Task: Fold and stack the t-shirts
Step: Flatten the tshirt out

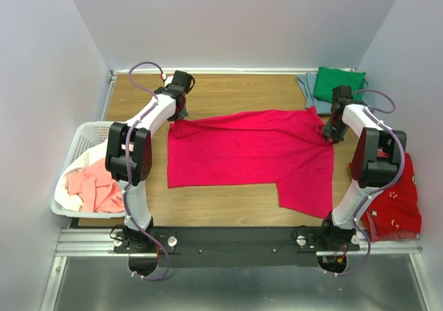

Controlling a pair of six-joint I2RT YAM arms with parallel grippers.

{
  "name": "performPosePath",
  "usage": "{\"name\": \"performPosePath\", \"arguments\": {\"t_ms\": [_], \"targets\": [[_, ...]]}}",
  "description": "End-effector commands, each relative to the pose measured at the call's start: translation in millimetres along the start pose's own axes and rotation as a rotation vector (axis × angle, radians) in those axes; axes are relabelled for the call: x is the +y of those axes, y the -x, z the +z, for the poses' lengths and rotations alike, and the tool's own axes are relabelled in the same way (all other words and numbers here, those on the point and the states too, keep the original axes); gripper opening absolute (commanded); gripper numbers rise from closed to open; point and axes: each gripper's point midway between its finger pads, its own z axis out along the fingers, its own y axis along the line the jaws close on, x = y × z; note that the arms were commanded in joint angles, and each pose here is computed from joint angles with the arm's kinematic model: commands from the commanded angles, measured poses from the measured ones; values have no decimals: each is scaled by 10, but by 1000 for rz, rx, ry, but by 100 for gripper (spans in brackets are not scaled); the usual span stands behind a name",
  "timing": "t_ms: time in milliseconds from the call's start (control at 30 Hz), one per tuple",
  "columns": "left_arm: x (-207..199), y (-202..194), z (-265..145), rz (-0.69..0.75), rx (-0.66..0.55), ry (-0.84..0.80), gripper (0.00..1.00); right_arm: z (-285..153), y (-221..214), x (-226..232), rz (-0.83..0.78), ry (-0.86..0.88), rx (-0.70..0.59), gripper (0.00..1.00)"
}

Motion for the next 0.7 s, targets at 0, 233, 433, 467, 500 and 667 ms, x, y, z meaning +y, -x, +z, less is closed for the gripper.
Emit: {"name": "performPosePath", "arguments": {"t_ms": [0,233,433,467,500,667], "targets": [[84,82,-66,-5,-33,17,0,77,-144,-124,11,-50,38,33],[78,54,-40,-1,-24,16,0,90,-141,-186,-1,-84,28,37],[59,63,-26,2,-24,11,0,145,-179,-193,-9,-93,43,40],[61,65,-26,2,-23,13,0,157,-179,-191,-11,-94,45,40],[61,61,-27,3,-21,13,0,173,-184,-185,-11,-94,48,40],[57,69,-18,5,-21,15,0,218,-149,-157,-10,-92,48,38]]}}
